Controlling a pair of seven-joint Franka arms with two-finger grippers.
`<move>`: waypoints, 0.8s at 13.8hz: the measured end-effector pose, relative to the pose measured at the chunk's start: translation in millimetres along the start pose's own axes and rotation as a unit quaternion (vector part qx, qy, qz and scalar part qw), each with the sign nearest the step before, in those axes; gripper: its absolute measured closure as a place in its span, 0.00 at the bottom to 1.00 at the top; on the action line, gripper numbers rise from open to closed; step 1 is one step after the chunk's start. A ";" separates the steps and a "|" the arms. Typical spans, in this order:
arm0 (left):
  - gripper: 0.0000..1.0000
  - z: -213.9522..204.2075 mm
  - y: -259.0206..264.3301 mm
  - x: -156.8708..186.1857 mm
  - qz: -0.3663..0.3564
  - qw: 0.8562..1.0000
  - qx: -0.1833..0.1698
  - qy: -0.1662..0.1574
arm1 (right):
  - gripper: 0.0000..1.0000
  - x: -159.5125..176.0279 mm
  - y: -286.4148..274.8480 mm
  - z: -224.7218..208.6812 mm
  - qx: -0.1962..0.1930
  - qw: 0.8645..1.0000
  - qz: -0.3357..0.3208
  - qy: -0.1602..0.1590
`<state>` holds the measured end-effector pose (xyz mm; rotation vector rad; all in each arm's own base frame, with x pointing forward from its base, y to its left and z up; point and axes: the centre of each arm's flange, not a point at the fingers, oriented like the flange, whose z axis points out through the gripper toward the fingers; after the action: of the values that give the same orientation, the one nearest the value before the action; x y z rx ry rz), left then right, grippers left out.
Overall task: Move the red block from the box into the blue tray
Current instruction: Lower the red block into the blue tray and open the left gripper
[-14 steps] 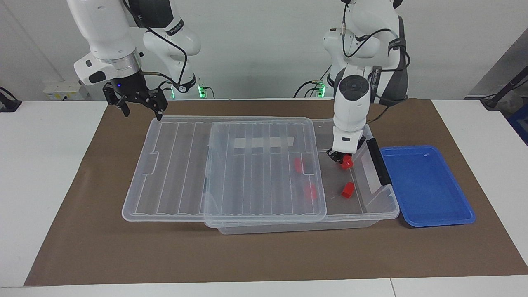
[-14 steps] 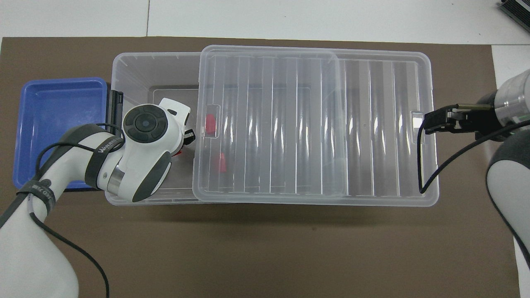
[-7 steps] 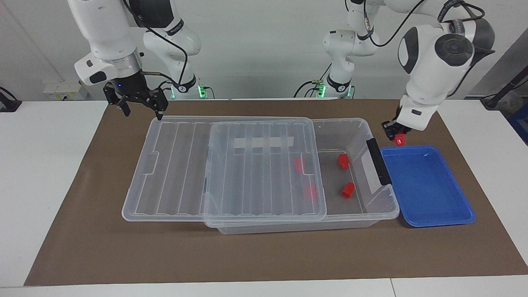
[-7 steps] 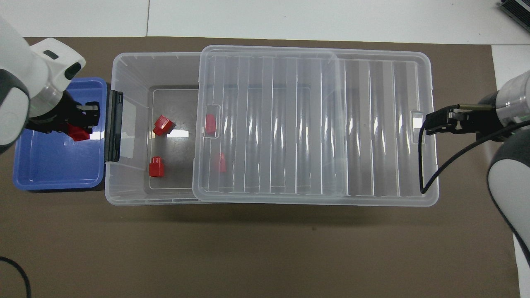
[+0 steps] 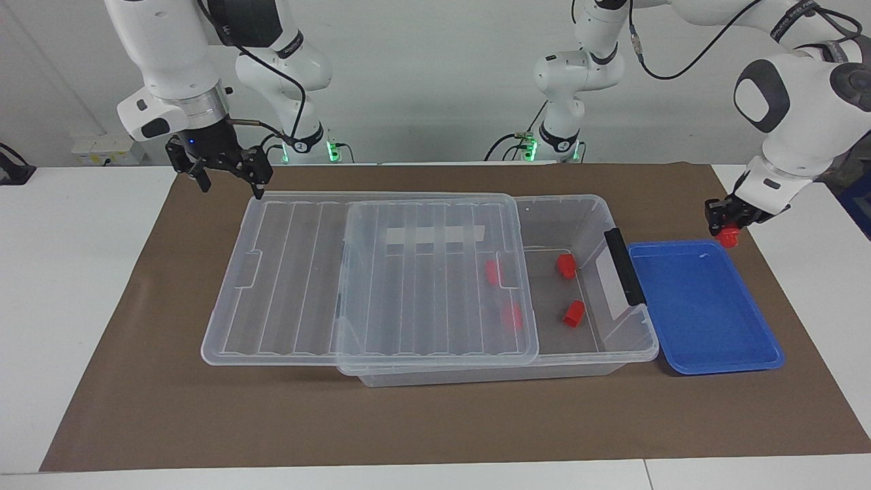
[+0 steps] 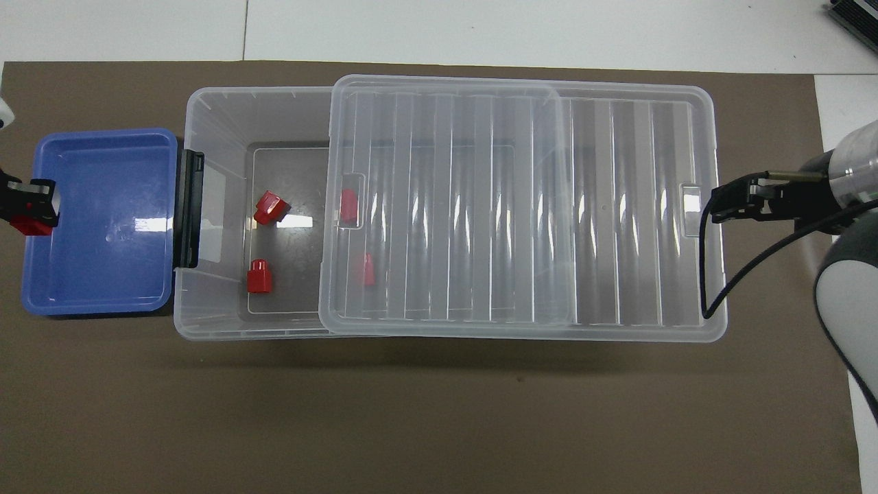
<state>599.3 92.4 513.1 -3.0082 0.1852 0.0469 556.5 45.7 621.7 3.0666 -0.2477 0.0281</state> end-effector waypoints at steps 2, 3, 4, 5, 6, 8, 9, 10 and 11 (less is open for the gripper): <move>0.66 40.7 -10.1 -8.5 0.006 1.000 0.003 0.022 | 0.00 0.3 1.2 0.1 0.000 1.000 0.001 0.000; 0.66 59.9 -11.5 -12.4 0.006 0.999 0.004 0.033 | 0.00 0.4 1.8 0.1 0.000 1.000 0.002 0.000; 0.66 76.1 -12.1 -15.6 0.005 0.999 0.005 0.043 | 0.00 0.5 2.1 0.1 0.000 1.000 0.002 0.000; 0.66 89.9 -11.3 -17.7 0.005 0.998 0.007 0.054 | 0.00 0.6 2.2 0.1 0.000 1.000 0.002 0.000; 0.66 100.6 -9.7 -19.3 0.006 0.998 0.008 0.064 | 0.00 0.8 2.2 -0.1 0.000 1.000 0.002 0.001; 0.66 121.4 -8.0 -21.9 0.000 0.997 0.001 0.073 | 0.00 2.9 3.4 -1.7 0.003 1.000 0.004 0.009; 0.66 130.8 -7.0 -21.6 -0.020 0.997 -0.023 0.076 | 0.00 4.9 4.9 -2.9 0.009 1.000 0.006 0.015; 0.66 139.5 -6.1 -20.3 -0.038 0.995 -0.049 0.079 | 0.02 6.9 8.8 -3.3 0.015 1.000 0.011 0.018; 0.66 146.1 -5.4 -18.6 -0.047 0.994 -0.063 0.081 | 0.02 9.2 15.2 -2.9 0.019 0.999 0.017 0.020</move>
<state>578.1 118.8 369.7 -3.1419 0.0588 -0.2012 563.1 29.5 625.7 3.0947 -0.3012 0.0972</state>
